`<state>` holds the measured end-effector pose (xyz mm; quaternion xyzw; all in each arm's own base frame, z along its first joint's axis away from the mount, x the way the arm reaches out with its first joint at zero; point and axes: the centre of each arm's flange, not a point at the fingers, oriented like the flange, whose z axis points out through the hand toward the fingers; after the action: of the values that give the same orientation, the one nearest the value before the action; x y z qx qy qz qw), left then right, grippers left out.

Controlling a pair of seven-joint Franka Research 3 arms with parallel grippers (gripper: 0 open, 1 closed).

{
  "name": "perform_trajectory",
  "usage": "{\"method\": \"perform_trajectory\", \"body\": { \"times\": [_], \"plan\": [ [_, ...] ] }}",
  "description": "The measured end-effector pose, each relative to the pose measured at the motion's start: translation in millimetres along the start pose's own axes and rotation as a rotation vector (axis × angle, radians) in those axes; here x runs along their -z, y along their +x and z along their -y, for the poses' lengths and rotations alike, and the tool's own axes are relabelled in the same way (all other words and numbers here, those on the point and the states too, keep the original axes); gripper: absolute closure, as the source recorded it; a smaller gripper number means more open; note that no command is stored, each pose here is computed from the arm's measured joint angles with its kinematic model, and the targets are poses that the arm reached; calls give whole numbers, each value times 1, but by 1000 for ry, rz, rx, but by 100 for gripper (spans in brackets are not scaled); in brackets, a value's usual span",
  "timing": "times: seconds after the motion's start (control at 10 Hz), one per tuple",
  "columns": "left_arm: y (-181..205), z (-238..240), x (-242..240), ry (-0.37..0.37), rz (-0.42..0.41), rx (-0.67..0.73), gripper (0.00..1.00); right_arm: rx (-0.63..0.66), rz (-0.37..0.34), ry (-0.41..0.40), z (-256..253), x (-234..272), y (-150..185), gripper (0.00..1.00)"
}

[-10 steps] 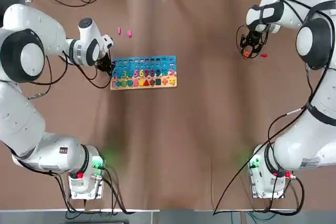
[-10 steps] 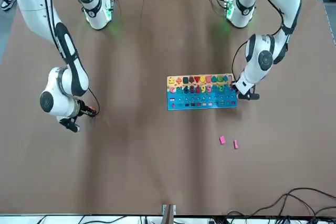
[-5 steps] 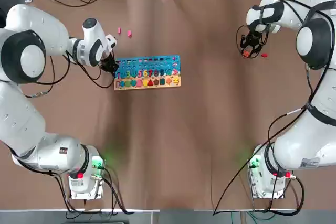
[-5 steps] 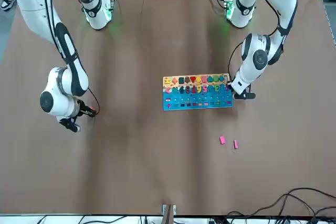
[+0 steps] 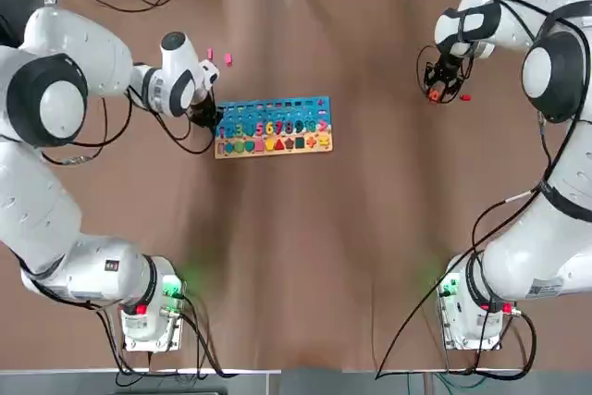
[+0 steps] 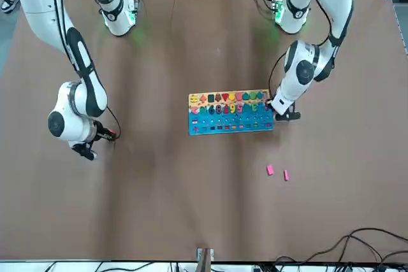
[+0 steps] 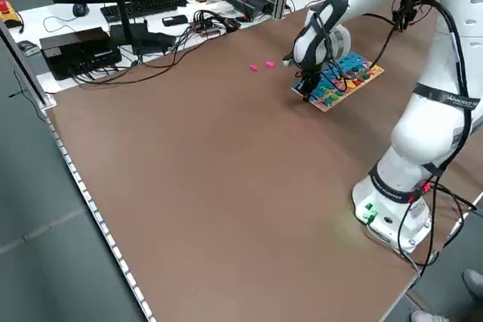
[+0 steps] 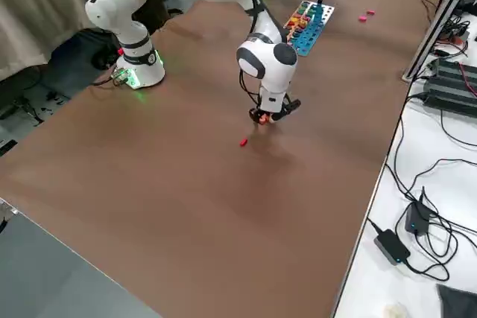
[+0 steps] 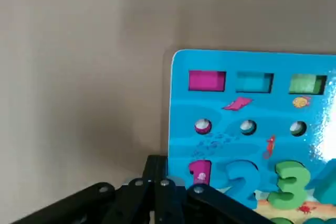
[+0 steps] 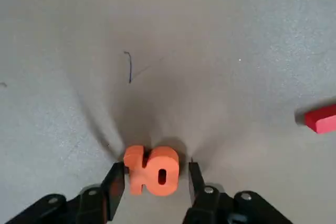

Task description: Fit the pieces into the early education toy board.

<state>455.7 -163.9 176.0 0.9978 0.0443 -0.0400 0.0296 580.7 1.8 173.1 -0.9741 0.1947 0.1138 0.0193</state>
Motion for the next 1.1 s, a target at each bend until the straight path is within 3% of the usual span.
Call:
{"method": "perform_trajectory", "body": {
  "times": [1.1],
  "plan": [
    [-10, -86, -6, -27, -8, 96, 99, 21, -8, 4, -2, 4, 2, 52]
  ]
}}
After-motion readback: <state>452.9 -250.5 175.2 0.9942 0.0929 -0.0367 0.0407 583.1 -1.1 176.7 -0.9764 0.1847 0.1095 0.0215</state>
